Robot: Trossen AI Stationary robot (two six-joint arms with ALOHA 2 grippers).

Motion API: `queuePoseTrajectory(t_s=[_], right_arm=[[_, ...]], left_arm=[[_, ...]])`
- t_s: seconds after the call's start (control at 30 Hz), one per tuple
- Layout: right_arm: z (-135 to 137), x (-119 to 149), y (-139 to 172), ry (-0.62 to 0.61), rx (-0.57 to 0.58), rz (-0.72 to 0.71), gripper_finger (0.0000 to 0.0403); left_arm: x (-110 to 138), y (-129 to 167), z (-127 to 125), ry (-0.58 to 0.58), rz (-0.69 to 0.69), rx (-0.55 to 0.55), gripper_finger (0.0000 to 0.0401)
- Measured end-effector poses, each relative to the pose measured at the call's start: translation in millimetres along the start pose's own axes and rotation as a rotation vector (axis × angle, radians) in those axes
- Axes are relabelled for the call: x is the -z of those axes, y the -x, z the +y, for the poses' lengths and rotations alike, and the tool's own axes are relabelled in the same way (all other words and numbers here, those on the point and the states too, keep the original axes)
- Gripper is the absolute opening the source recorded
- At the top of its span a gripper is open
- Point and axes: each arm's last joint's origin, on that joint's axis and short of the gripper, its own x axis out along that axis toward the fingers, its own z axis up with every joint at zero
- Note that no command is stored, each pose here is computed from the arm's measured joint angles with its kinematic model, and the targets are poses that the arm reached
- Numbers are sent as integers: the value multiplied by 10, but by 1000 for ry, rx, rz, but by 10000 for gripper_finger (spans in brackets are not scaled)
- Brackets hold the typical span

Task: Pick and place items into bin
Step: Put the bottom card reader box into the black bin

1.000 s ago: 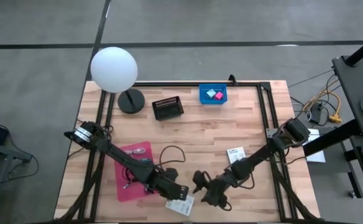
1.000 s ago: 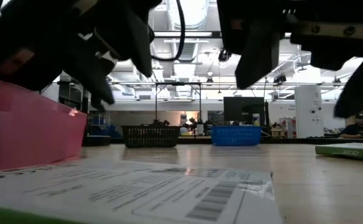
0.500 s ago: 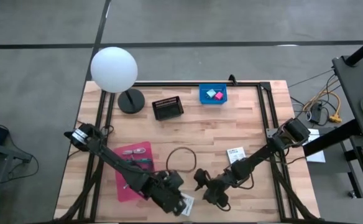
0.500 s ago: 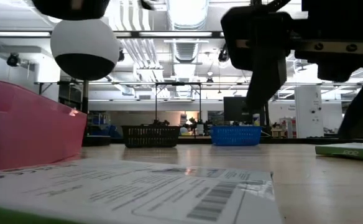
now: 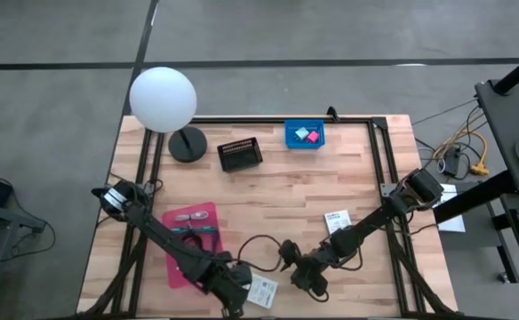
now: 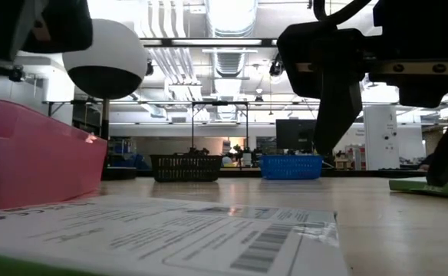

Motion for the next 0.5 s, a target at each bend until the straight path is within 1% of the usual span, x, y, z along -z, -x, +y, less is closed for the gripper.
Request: queuePoseTrajectory(t_s=[0.1, 0.17, 0.27, 0.33, 0.43, 0.5], right_arm=[[-1, 1, 0, 0, 5, 2, 235], [-5, 2, 0, -2, 24, 7, 233], [-17, 9, 1, -20, 59, 21, 233], [-25, 12, 1, -25, 76, 26, 233], [-33, 20, 0, -27, 79, 33, 231], [-32, 24, 0, -27, 79, 37, 230]], left_arm=[[10, -9, 25, -74, 11, -18, 108], [9, -24, 25, -124, 10, -18, 100], [24, -98, 35, -225, 38, -23, 73], [39, -170, 44, -266, 69, -22, 49], [55, -275, 63, -295, 98, -32, 12], [59, -338, 87, -294, 110, -51, 4]])
